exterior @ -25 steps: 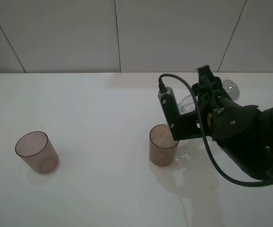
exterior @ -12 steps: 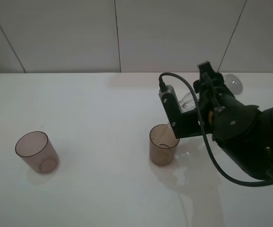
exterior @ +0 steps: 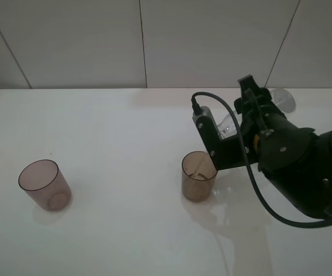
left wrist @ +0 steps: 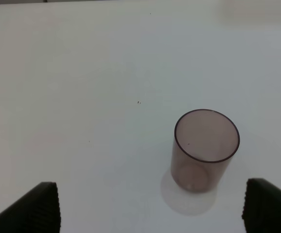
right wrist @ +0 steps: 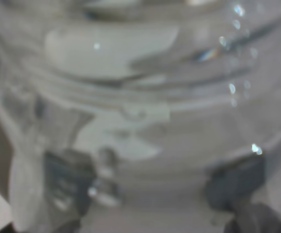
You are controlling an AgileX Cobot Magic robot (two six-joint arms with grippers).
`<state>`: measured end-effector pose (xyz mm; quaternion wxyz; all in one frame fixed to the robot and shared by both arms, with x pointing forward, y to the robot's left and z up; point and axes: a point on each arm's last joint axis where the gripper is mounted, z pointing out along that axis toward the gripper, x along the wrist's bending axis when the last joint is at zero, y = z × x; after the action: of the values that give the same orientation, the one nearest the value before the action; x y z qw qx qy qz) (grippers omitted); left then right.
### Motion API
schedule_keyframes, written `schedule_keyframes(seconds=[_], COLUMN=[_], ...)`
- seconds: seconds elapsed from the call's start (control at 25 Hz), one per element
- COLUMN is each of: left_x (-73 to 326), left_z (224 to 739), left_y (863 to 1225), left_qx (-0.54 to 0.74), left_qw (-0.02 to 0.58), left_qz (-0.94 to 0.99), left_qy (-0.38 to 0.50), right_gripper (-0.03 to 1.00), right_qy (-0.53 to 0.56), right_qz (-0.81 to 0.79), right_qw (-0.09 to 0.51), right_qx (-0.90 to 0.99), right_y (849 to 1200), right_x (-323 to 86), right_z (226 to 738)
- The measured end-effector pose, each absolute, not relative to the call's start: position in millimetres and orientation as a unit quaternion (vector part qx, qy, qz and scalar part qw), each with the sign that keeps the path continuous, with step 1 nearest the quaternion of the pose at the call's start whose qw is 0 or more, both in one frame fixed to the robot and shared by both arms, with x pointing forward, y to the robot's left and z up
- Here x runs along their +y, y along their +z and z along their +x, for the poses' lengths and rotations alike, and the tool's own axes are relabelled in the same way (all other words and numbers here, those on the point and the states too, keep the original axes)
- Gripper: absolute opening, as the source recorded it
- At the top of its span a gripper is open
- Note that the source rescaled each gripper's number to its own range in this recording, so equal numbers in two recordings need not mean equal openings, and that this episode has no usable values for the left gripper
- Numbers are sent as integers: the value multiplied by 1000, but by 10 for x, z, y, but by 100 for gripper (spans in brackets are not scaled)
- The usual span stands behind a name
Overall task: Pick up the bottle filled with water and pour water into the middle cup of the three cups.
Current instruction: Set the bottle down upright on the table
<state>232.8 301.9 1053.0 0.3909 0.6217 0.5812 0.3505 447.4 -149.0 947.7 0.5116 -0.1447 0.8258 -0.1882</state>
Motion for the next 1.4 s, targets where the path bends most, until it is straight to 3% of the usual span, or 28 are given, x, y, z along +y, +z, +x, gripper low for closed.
schedule_keyframes(seconds=[1.4], left_x=[3019], left_z=[2328], left_y=[10530], left_qx=[581], left_qw=[391], left_qz=[622], left_qy=[351], right_gripper=[1], right_qy=[-218], right_qz=[-167], right_qw=[520], right_qx=[809], right_y=[9515], right_x=[-1504], right_z=[4488])
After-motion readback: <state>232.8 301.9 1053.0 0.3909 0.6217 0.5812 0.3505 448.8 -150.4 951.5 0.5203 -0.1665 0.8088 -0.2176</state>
